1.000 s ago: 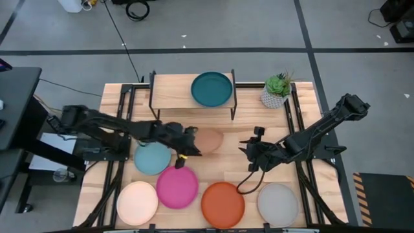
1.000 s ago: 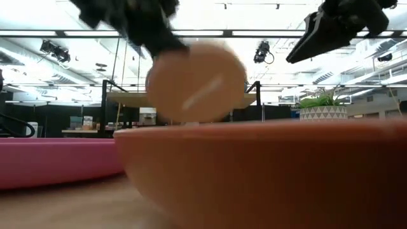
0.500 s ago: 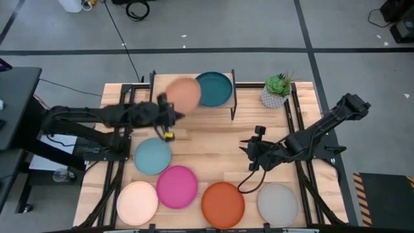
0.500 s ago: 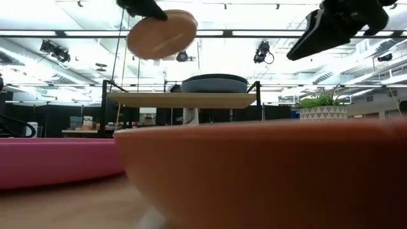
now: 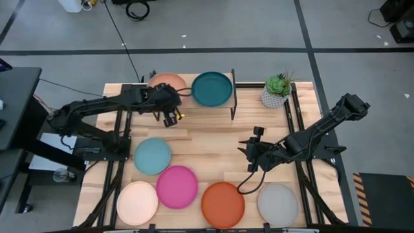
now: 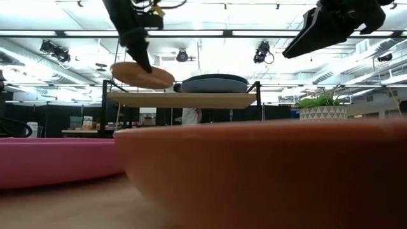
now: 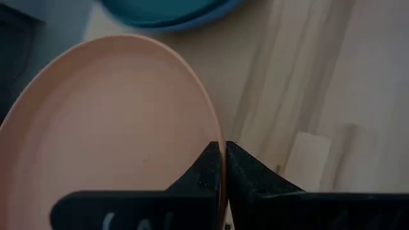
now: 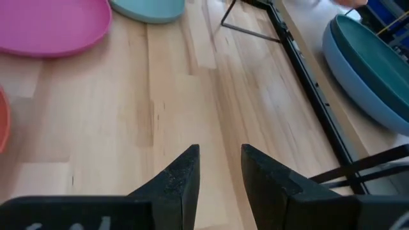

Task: Place and stack plates onto a shelf
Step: Put the brown plate on the shelf, then stack the pink plate on top of the green plate on the shelf

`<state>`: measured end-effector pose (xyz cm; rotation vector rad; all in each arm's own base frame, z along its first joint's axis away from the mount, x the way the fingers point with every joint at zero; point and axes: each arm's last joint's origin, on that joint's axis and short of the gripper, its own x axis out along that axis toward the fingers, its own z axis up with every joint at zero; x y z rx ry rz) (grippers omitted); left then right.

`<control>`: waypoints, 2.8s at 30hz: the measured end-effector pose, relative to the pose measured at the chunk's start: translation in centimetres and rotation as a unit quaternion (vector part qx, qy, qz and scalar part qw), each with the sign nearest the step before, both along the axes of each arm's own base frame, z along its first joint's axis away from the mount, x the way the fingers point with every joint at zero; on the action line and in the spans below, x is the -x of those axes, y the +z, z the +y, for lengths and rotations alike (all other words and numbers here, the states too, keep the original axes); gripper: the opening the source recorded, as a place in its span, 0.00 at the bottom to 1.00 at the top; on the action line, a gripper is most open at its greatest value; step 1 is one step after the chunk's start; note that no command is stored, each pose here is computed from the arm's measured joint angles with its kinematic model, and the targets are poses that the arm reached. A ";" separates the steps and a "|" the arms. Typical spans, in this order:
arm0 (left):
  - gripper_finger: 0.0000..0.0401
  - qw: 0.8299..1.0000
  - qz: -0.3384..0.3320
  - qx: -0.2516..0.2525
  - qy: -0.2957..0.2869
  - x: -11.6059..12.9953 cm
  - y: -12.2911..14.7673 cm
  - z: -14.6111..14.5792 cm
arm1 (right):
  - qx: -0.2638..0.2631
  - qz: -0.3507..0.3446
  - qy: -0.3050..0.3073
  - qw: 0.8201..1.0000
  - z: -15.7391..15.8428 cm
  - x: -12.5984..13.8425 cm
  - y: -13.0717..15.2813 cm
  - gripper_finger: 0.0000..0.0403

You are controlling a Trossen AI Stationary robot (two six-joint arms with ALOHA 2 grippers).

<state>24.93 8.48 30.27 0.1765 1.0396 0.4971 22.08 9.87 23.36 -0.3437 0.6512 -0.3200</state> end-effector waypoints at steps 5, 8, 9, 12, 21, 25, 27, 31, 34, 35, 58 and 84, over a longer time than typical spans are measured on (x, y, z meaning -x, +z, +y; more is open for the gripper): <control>0.04 0.999 0.036 0.013 -0.027 -1.9 -2.2 0.5 | 0.000 -0.001 0.001 1.000 0.0 0.0 0.0 0.30; 0.04 0.998 0.046 0.009 -0.035 -2.8 -3.1 0.7 | -0.001 -0.001 0.000 1.000 0.0 0.0 0.0 0.30; 0.04 0.998 0.049 0.007 -0.038 -3.0 -3.2 0.7 | 0.000 -0.001 0.000 1.000 0.0 0.0 0.0 0.30; 0.04 0.998 0.044 0.005 -0.040 -3.2 -3.3 0.8 | 0.000 0.001 0.000 1.000 0.0 0.0 0.0 0.30; 0.04 0.998 0.041 0.009 -0.043 -3.2 -3.2 0.8 | -0.001 0.001 -0.001 1.000 0.0 0.0 0.0 0.30; 0.04 0.997 0.070 -0.003 -0.030 -2.6 -3.3 0.9 | -0.001 0.001 -0.001 1.000 0.0 0.0 0.0 0.30; 0.04 0.997 0.077 -0.002 -0.021 -2.3 -3.3 1.0 | -0.001 0.001 -0.001 1.000 0.0 0.0 0.0 0.30; 0.05 0.998 0.069 0.001 -0.005 -2.1 -3.1 1.3 | -0.002 0.000 -0.001 1.000 0.0 0.0 0.0 0.30; 0.05 0.998 0.055 0.012 0.006 -2.1 -3.0 1.4 | -0.002 -0.002 0.000 1.000 0.0 0.0 0.0 0.30; 0.05 0.999 0.046 0.019 0.008 -2.0 -2.9 1.4 | -0.002 -0.003 0.000 1.000 0.0 -0.1 0.0 0.30; 0.29 0.997 -0.024 0.029 0.061 -2.2 -2.1 1.2 | -0.006 -0.002 0.011 1.000 0.1 -0.1 0.1 0.30; 0.43 0.962 0.015 0.206 -0.179 -5.9 -7.9 -19.4 | -0.015 -0.027 0.024 0.999 -0.3 -0.7 -0.5 0.30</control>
